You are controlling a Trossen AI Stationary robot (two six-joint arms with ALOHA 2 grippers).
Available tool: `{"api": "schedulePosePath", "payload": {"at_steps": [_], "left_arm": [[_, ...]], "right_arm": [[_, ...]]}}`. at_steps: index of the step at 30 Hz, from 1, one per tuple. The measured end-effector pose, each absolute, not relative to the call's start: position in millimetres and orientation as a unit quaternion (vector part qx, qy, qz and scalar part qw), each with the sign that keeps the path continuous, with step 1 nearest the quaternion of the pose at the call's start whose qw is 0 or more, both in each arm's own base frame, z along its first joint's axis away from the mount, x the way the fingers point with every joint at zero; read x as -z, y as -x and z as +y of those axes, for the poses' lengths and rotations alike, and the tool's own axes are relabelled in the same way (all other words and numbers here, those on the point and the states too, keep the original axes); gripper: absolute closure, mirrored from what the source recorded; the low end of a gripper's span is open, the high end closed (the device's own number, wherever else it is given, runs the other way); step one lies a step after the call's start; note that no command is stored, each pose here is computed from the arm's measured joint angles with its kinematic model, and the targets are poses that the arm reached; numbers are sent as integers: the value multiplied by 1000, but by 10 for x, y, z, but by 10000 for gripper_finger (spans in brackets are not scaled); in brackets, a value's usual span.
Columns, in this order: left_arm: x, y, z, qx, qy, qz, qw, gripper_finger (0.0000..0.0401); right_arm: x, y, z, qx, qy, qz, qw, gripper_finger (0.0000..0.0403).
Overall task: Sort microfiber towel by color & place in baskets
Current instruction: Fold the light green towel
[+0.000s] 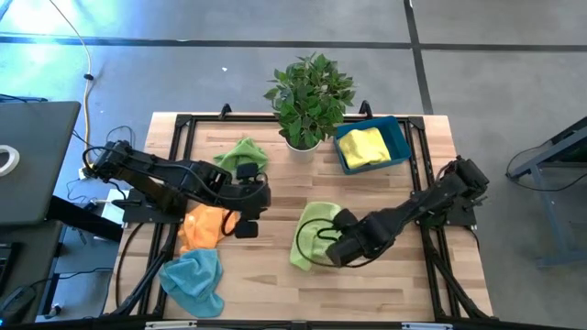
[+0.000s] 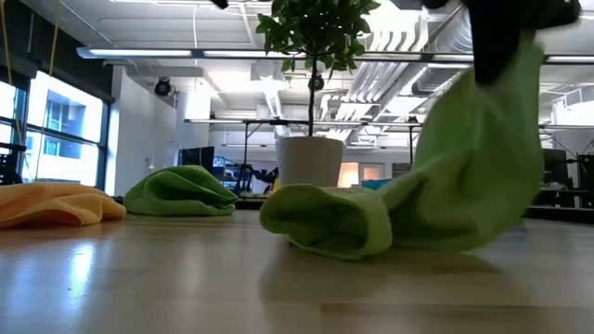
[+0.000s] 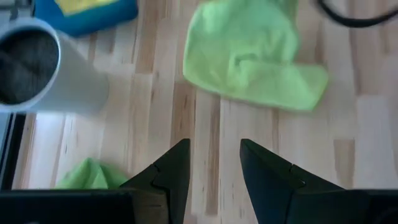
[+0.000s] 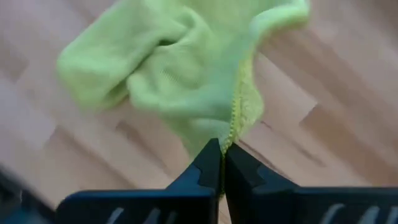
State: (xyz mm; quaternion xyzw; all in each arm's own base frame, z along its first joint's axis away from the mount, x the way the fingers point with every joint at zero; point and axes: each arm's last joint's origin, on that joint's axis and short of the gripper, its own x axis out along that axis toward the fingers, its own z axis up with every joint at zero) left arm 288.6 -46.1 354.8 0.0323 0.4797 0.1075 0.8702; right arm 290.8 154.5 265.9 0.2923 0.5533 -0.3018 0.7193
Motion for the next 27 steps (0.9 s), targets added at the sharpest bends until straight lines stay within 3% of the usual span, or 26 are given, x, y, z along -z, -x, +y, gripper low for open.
{"api": "schedulePosePath", "payload": {"at_steps": [7,16,21,27], "left_arm": [[-3539,-3134,-537,-31,-57,423,904,270],[-3504,-3509,-652,51,-46,326,943,270],[-3506,-3693,-706,91,-56,262,959,270],[-3530,-3886,-758,115,-55,178,976,270]], "right_arm": [[-3389,-2879,1559,182,-186,574,777,403],[-4061,-2808,1680,-16,-54,504,862,403],[-4213,-2730,1753,-72,-19,484,872,403],[-4222,-2746,1811,-124,-72,498,855,403]]}}
